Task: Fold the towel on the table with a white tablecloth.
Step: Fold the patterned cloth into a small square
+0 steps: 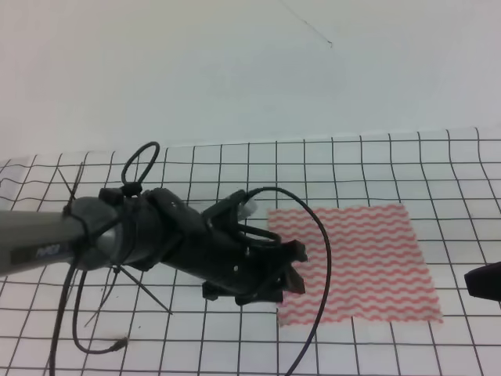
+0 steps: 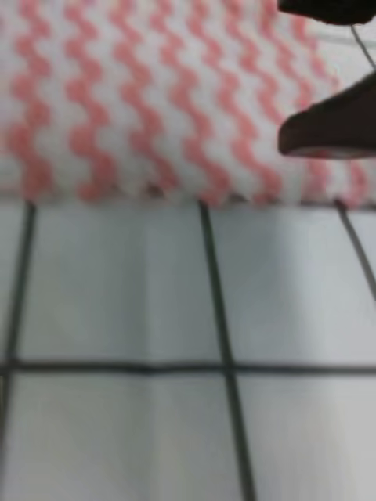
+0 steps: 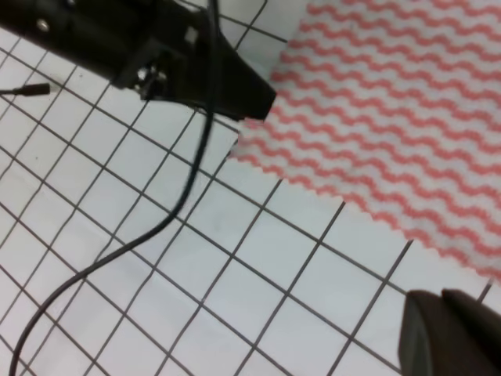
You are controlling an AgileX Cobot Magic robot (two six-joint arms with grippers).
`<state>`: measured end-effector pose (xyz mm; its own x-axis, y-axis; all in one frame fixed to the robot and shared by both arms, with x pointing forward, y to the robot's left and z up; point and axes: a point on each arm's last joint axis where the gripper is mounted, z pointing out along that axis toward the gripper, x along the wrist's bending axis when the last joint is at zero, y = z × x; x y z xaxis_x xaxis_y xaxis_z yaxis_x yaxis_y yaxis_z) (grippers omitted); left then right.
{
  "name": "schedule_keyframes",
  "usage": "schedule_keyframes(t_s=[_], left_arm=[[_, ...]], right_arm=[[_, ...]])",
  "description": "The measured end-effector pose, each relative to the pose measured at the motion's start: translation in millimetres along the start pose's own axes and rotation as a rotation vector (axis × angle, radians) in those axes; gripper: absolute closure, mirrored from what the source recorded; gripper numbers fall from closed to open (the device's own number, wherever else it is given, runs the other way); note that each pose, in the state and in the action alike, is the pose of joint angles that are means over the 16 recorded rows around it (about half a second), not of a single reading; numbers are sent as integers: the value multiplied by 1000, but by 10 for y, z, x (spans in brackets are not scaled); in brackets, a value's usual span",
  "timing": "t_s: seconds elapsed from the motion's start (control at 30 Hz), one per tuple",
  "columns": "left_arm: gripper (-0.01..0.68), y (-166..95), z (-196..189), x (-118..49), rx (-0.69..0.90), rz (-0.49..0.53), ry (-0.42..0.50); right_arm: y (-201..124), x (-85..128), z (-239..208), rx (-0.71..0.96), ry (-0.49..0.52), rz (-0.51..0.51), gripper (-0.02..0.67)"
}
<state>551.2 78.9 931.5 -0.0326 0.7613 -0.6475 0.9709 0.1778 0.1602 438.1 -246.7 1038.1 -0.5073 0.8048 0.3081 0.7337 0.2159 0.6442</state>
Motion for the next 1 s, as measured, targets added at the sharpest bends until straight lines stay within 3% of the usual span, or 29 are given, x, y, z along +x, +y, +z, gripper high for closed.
schedule_keyframes(t_s=[0.57, 1.0], left_arm=[[396, 7, 9, 58, -5, 25, 57], [397, 39, 52, 31, 3, 31, 40]], right_arm=[[1, -1, -1, 1, -2, -3, 650], [2, -3, -1, 0, -3, -5, 650]])
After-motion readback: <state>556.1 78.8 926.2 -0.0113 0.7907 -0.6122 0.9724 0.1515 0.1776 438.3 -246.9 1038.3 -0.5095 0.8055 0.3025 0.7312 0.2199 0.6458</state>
